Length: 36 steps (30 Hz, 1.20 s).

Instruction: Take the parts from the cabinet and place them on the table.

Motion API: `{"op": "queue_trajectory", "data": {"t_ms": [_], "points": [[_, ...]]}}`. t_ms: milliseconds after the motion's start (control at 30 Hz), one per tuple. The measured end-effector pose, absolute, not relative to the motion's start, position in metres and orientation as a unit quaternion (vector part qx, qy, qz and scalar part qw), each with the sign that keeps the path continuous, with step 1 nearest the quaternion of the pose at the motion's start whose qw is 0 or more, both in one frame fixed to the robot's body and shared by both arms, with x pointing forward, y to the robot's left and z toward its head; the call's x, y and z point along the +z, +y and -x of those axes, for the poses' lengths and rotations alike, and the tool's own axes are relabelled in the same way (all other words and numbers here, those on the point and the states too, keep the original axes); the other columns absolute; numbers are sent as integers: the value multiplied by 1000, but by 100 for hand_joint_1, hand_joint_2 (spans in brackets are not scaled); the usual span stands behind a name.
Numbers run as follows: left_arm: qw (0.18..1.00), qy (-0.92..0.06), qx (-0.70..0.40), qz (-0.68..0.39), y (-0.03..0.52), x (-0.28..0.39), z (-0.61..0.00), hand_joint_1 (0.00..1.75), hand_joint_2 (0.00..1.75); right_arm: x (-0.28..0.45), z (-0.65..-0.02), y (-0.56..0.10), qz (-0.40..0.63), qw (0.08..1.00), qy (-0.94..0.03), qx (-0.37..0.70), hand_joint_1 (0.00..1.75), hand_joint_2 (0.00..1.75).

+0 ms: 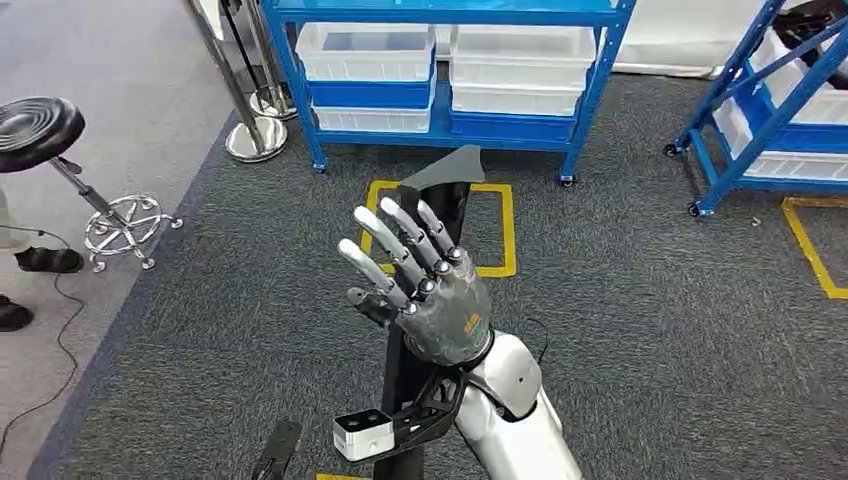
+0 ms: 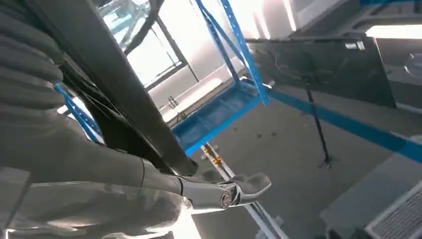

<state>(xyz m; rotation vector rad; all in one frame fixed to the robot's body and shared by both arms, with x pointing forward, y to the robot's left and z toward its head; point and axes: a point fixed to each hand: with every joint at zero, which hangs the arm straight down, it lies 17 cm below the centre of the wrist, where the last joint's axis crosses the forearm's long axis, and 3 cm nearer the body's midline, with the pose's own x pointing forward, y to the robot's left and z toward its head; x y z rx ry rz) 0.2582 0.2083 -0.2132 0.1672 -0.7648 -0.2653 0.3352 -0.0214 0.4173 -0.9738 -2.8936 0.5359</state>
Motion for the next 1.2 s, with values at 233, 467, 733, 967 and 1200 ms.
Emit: {"op": "queue_trajectory", "data": {"t_ms": [233,467,733,967,1200], "points": [[916,-372,-127,-80,208,-213,-257,0,175,418,-332,-20,318,11,-932,176,0,175],[918,-370,-120,-79,207,-213,-257,0,175,421,-330,-20,324,3,-929,178,0,175],[920,-367,-116,-77,204,-214,-256,0,175,421,-330,-20,327,1,-928,181,0,175],[921,-365,-112,-75,201,-215,-253,0,175,422,-330,-19,329,-1,-927,181,0,175],[921,-366,-109,-75,201,-214,-254,0,175,421,-330,-17,332,-4,-925,187,0,175]]}}
